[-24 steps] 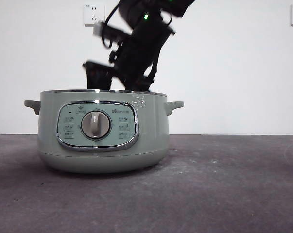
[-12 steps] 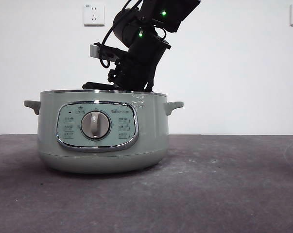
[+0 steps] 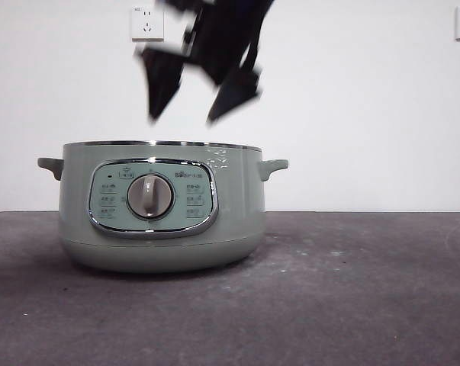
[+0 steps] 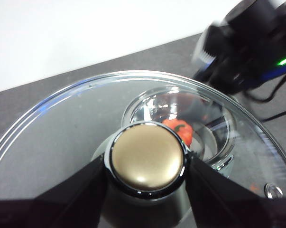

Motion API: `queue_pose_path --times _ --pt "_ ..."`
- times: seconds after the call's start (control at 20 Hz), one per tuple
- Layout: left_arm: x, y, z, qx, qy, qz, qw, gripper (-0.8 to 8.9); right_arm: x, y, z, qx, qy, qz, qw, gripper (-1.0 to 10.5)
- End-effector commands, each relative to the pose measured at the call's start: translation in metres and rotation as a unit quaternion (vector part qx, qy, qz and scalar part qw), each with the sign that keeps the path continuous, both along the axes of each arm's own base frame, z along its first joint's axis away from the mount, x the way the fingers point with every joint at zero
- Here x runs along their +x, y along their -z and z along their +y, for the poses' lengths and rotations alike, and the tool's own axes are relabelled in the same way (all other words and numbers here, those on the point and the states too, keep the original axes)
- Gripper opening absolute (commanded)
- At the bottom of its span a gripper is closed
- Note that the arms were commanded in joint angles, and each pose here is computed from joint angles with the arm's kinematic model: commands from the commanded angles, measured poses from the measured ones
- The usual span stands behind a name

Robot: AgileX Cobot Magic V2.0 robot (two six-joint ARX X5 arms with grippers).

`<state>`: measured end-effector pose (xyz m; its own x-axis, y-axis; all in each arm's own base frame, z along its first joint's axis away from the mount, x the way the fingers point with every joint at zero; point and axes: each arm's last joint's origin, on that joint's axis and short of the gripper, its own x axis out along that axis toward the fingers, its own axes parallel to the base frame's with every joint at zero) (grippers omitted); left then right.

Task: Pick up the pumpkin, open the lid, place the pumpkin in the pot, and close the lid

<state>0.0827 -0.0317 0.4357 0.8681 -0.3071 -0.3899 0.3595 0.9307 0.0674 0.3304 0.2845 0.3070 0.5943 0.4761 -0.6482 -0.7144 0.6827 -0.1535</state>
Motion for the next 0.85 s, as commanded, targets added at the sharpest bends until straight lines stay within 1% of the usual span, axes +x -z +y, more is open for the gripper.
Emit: queue_pose_path --times 0.05,0.1,0.2,0.3,0.4,0.55,0.85 --pt "0.012 -0.009 -0.006 -0.017 0.021 -0.027 0.999 -0.08 -0.024 -0.055 -0.028 0.024 0.061 -0.043 0.997 6.9" --pt "0.024 -0.009 -0.011 -0.011 0.027 -0.026 0.999 -0.08 -0.041 -0.081 -0.043 0.049 0.075 -0.050 0.995 6.9" --pt "0.052 -0.006 -0.025 -0.017 0.057 -0.018 0.998 -0.08 -0.077 -0.123 -0.074 0.081 0.077 -0.075 0.991 6.9" --pt "0.079 -0.001 -0.037 -0.022 0.074 -0.011 0.997 -0.08 -0.108 -0.151 -0.099 0.109 0.079 -0.089 0.987 6.9" --pt "0.105 0.006 -0.047 -0.020 0.076 -0.005 0.997 -0.09 -0.133 -0.168 -0.121 0.125 0.080 -0.102 0.984 6.9" --pt "0.134 0.018 -0.060 -0.026 0.097 0.008 0.995 -0.08 -0.157 -0.182 -0.141 0.141 0.081 -0.115 0.980 6.9" --pt "0.174 0.041 -0.077 -0.021 0.100 0.027 0.994 -0.09 -0.183 -0.195 -0.164 0.157 0.081 -0.129 0.976 6.9"
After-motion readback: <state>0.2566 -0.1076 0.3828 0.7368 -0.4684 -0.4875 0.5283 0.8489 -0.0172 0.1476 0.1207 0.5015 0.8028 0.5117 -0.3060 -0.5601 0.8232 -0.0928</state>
